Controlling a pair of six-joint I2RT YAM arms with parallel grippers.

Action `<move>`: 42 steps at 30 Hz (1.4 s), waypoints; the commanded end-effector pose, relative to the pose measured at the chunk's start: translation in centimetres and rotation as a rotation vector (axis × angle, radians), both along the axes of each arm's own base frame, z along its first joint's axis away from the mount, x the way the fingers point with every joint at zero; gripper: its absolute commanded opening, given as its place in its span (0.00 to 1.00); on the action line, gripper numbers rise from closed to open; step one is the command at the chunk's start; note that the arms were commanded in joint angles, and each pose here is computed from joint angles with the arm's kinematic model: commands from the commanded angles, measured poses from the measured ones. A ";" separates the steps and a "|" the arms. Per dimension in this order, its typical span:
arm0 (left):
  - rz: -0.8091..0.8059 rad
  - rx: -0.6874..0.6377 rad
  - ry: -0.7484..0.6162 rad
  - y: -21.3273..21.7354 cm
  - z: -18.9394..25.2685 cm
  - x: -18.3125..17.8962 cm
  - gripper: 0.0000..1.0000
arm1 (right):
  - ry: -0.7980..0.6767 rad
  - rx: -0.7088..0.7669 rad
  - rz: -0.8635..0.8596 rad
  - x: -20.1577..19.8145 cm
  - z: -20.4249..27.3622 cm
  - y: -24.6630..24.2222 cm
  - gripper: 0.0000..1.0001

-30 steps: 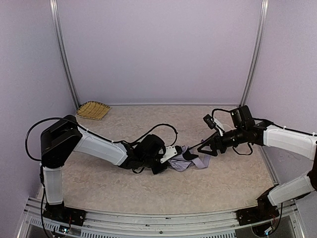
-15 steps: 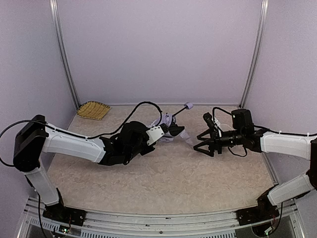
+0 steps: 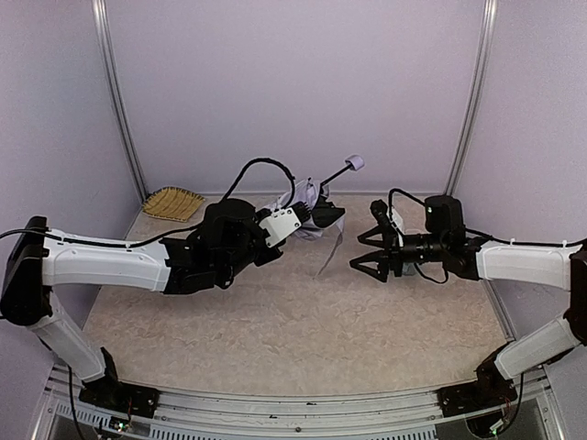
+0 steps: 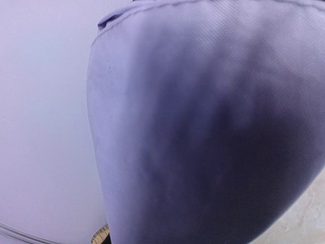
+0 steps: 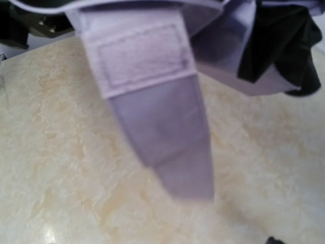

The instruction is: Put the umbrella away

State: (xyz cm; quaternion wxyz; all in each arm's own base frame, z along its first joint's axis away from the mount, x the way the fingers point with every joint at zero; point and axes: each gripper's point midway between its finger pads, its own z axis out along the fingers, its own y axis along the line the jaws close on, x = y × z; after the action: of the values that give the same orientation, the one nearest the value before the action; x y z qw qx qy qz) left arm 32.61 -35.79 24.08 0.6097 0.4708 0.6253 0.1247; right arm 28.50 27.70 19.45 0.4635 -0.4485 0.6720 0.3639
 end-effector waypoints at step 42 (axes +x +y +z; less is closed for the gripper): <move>-0.113 -0.491 -0.116 1.0 19.3 5.4 0.00 | -0.044 0.056 0.366 -13.8 0.6 9.1 0.00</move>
State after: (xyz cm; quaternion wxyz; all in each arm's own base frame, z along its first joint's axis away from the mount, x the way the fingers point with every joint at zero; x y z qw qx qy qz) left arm 38.47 -34.77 32.14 0.6497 0.4210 0.6323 0.0295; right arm 14.64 36.94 25.53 0.4617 -0.5666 0.5001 0.4645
